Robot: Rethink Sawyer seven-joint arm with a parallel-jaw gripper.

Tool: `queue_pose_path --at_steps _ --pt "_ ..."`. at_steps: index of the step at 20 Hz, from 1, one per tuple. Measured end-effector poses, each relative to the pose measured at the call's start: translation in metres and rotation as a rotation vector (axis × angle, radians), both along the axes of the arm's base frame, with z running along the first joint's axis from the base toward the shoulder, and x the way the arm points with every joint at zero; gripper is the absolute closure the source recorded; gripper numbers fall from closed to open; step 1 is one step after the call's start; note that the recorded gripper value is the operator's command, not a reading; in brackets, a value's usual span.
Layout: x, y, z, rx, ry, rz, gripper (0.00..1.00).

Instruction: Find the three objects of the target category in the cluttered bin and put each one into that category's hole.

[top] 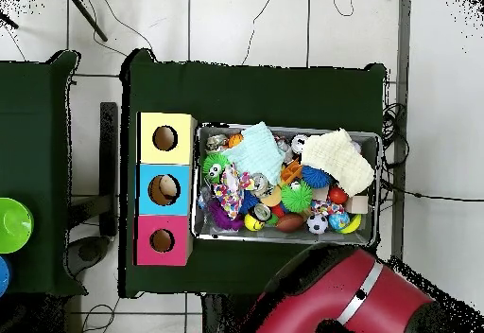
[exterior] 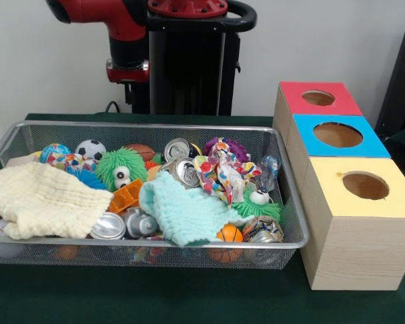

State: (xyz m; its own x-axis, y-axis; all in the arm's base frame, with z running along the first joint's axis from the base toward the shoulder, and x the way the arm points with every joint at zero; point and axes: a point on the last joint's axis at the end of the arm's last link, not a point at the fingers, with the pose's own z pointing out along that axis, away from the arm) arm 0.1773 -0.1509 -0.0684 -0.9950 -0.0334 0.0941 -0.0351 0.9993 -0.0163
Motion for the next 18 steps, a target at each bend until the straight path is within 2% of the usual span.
queue_pose_path --at_steps 6,12,14,18 --pt "-0.008 -0.009 0.025 -0.005 -0.068 -0.051 1.00" --pt "-0.014 -0.019 0.049 -0.020 -0.084 -0.071 1.00" --pt "-0.016 -0.021 0.051 -0.024 -0.087 -0.080 1.00" --pt "-0.022 -0.027 0.057 -0.028 -0.122 -0.115 1.00"
